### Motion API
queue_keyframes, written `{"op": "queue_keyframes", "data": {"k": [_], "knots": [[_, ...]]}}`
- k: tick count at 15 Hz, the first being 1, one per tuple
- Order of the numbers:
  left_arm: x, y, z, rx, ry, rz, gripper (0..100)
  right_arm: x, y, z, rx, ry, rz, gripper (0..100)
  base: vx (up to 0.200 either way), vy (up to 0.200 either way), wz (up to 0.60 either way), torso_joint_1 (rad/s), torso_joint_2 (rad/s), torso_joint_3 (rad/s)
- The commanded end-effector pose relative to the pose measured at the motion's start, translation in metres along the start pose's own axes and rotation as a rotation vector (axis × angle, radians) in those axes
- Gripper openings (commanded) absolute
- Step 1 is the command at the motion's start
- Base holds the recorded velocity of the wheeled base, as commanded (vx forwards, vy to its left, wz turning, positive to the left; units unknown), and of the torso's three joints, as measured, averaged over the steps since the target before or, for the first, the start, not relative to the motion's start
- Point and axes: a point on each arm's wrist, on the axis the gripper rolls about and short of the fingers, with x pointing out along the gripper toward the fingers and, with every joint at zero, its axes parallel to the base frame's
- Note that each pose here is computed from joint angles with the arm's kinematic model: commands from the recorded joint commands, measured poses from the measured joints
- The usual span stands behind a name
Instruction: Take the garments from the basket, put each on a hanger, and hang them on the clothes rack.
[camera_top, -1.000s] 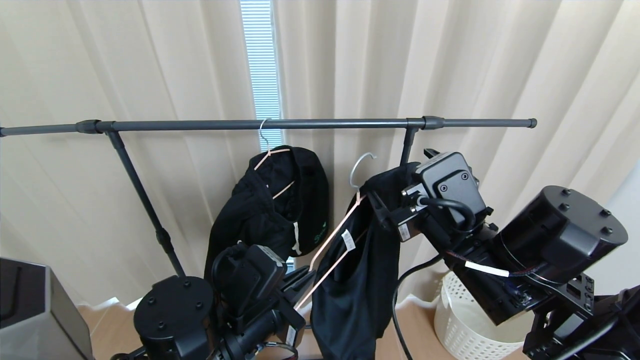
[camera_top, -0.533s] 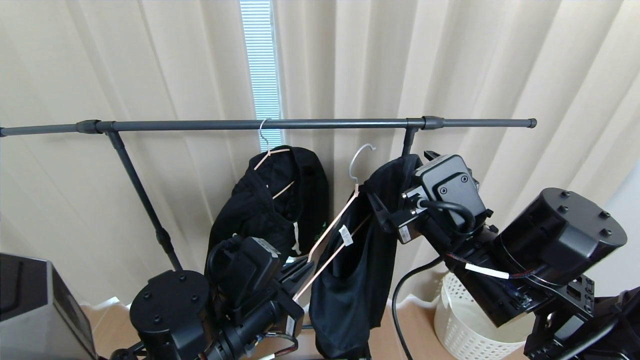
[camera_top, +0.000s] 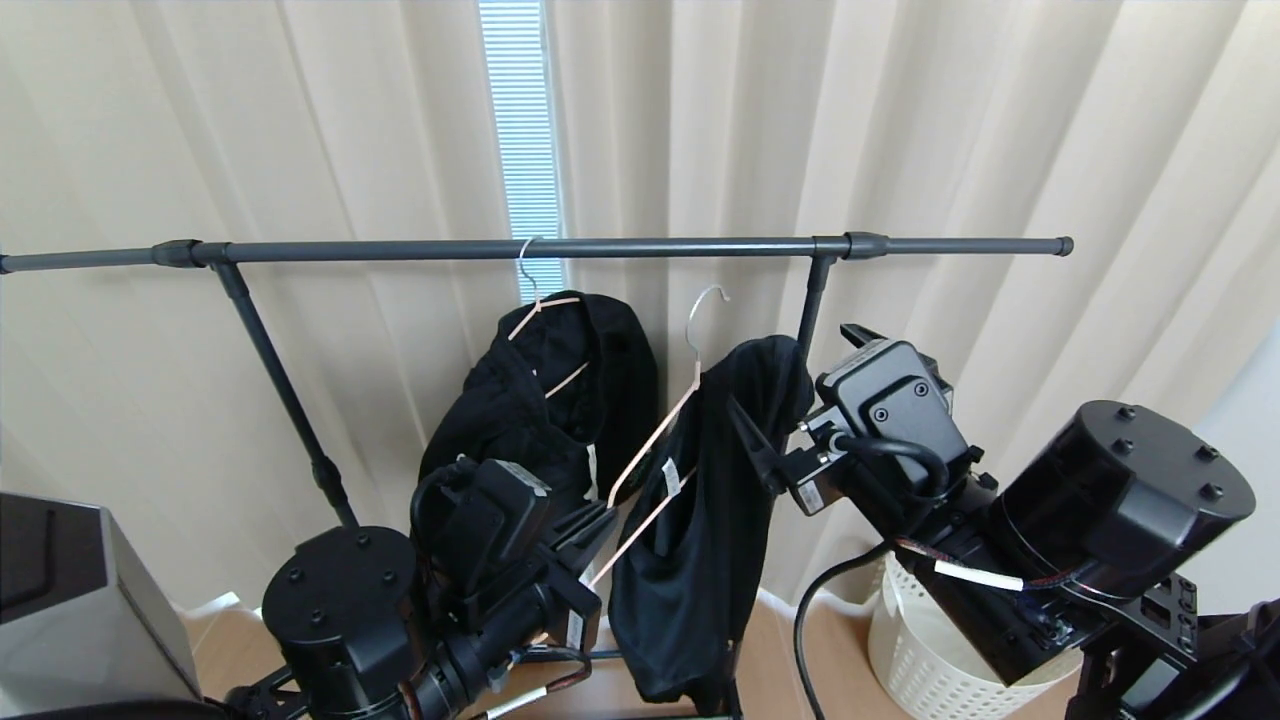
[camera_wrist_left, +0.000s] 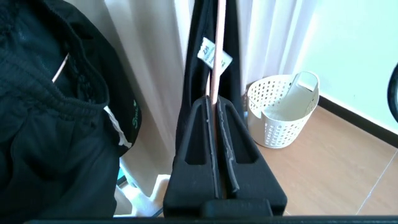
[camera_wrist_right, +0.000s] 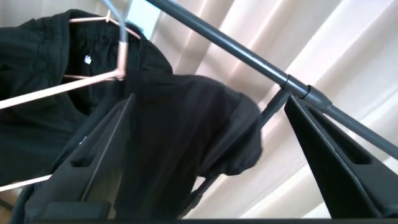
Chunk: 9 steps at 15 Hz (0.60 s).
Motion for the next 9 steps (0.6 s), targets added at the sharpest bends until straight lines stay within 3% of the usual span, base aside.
{"op": "queue_keyframes", "data": {"k": [1,9], "knots": [[-0.0007,0.0005,-0.0016,0.004,0.007,0.001,0,-0.0034,-0.0003,-0.0020,-0.022,0.006,0.008,100,0.000,0.000,0.00,0.000,0.00,0.000],[-0.0011,0.0016,-0.0097,-0.009,0.041,-0.015,0,-0.0029,-0.0085,-0.0057,-0.043,0.002,0.019,100,0.000,0.000,0.00,0.000,0.00,0.000]]}}
